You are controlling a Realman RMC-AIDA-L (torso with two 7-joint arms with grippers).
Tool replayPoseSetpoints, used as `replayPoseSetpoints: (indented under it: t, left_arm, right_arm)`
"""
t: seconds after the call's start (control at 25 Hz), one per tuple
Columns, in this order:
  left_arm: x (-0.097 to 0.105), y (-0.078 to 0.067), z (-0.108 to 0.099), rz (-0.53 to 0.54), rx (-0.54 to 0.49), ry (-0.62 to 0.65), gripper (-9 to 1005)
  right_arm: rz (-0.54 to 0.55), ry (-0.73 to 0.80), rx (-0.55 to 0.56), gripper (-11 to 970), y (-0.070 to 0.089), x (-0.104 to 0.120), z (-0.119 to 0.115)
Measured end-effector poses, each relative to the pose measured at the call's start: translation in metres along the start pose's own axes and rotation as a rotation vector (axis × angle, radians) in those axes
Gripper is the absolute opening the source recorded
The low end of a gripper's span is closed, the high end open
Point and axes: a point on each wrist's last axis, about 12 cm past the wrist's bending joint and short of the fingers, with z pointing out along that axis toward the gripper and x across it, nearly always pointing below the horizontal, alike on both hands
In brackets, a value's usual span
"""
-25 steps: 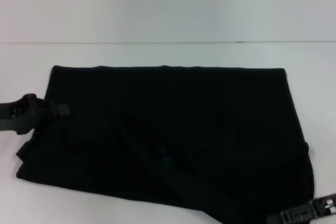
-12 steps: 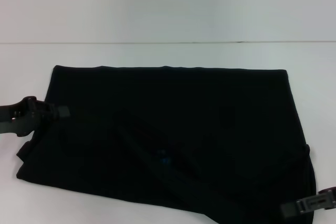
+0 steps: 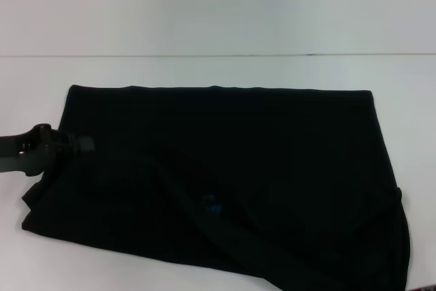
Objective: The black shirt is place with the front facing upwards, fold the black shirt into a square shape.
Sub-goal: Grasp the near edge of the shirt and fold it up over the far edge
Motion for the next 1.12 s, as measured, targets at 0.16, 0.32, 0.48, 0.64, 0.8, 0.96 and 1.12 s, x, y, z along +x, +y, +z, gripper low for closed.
replayPoseSetpoints:
  t: [0.16, 0.32, 0.48, 0.64, 0.8, 0.96, 1.12]
  left_arm:
    - [0.000, 0.000, 0.001, 0.000, -0.001, 0.001, 39]
    - [0.000, 0.000, 0.001, 0.000, 0.000, 0.000, 40]
    - [0.000, 0.000, 0.001, 0.000, -0.001, -0.001, 40]
    - [0.000, 0.000, 0.001, 0.002, -0.002, 0.000, 40]
    - [0.000, 0.000, 0.001, 0.003, 0.000, 0.000, 40]
    - [0.000, 0.000, 0.001, 0.004, 0.002, -0.001, 39]
    - [0.000, 0.000, 0.001, 0.004, 0.003, 0.000, 40]
  right_arm:
    - [0.016, 0.024, 0.019, 658, -0.004, 0.006, 0.006]
    - [0.029, 0.038, 0.028, 657, -0.006, 0.009, 0.011]
    - [0.032, 0.033, 0.038, 657, -0.007, 0.007, 0.012]
    - [0.033, 0.027, 0.048, 656, -0.007, 0.003, 0.016]
    - [0.033, 0.026, 0.046, 656, -0.007, 0.002, 0.020]
    - [0.026, 0.029, 0.038, 657, -0.005, -0.001, 0.024]
    - [0.018, 0.035, 0.028, 658, -0.002, -0.004, 0.031]
